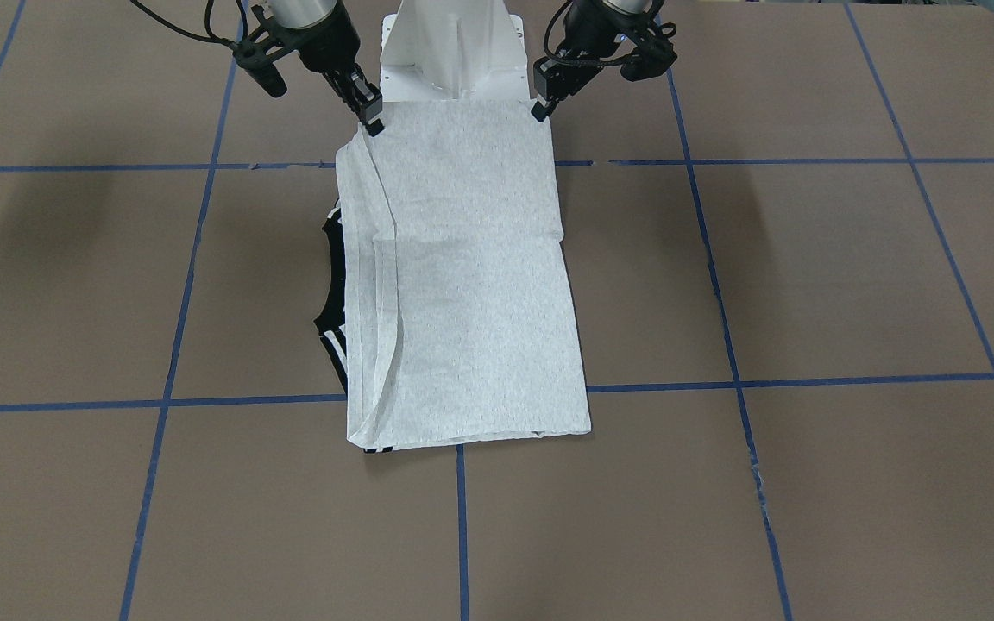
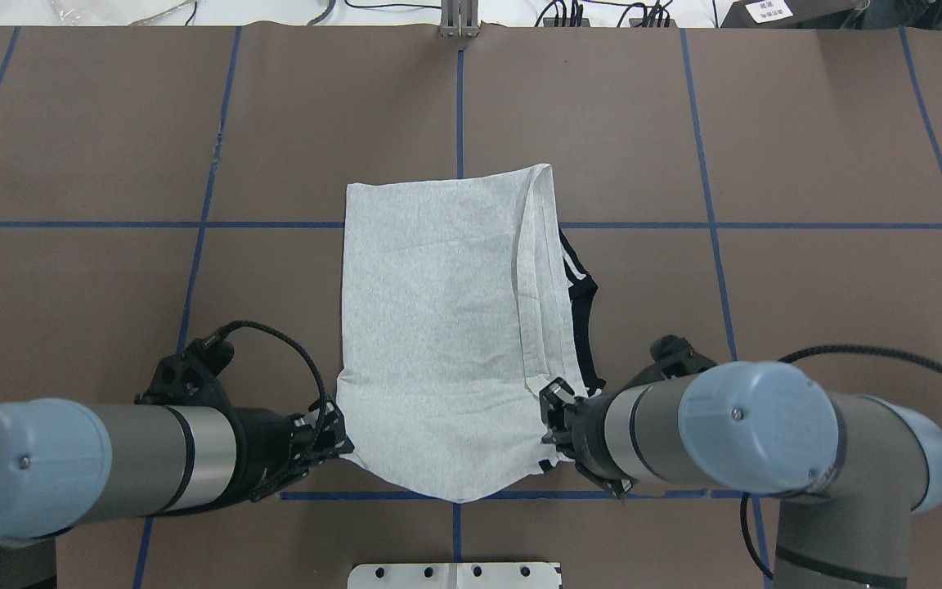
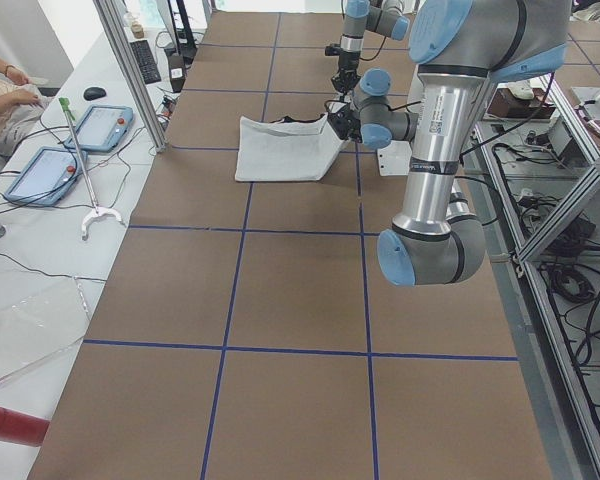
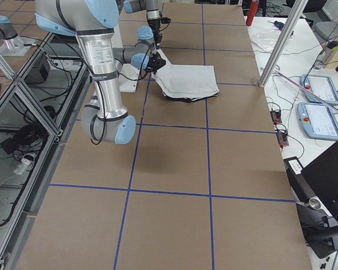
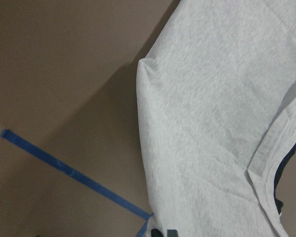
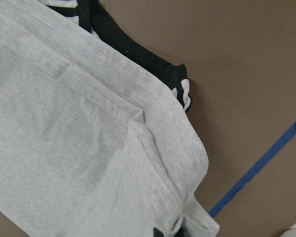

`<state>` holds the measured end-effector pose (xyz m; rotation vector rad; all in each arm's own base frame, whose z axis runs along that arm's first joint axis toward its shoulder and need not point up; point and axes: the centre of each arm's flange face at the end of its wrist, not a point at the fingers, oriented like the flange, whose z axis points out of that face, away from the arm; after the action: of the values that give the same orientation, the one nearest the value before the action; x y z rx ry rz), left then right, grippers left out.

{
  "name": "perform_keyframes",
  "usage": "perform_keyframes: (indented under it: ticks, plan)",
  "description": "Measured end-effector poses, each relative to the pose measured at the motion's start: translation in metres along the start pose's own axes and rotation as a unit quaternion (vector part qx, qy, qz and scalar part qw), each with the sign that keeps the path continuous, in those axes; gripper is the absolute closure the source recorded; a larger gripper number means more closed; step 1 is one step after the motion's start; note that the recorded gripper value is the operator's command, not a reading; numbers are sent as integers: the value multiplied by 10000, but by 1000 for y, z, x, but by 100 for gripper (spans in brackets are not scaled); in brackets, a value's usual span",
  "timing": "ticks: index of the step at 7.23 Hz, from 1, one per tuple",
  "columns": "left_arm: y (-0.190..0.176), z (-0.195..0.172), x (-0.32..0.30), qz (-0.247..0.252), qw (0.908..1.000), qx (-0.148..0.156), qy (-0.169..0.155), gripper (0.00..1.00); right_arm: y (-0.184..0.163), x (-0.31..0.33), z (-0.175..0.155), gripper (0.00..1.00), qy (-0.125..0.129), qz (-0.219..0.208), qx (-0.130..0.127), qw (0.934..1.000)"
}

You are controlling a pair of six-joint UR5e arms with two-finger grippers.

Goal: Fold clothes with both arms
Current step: 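Lift both near corners and fold them toward the far edge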

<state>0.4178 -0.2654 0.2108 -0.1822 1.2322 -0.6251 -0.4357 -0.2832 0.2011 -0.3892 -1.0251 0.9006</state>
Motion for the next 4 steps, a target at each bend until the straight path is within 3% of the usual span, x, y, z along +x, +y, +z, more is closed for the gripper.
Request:
perform_keyframes:
  ticks: [2, 4]
  plan:
    - [-52, 18, 33, 376, 9978, 537, 58, 100, -36, -65, -1, 100, -167, 46, 159, 9997]
    - [-97, 43, 63, 517, 9943, 932, 10, 100, -64, -113, 22, 100, -106, -41, 403, 9991]
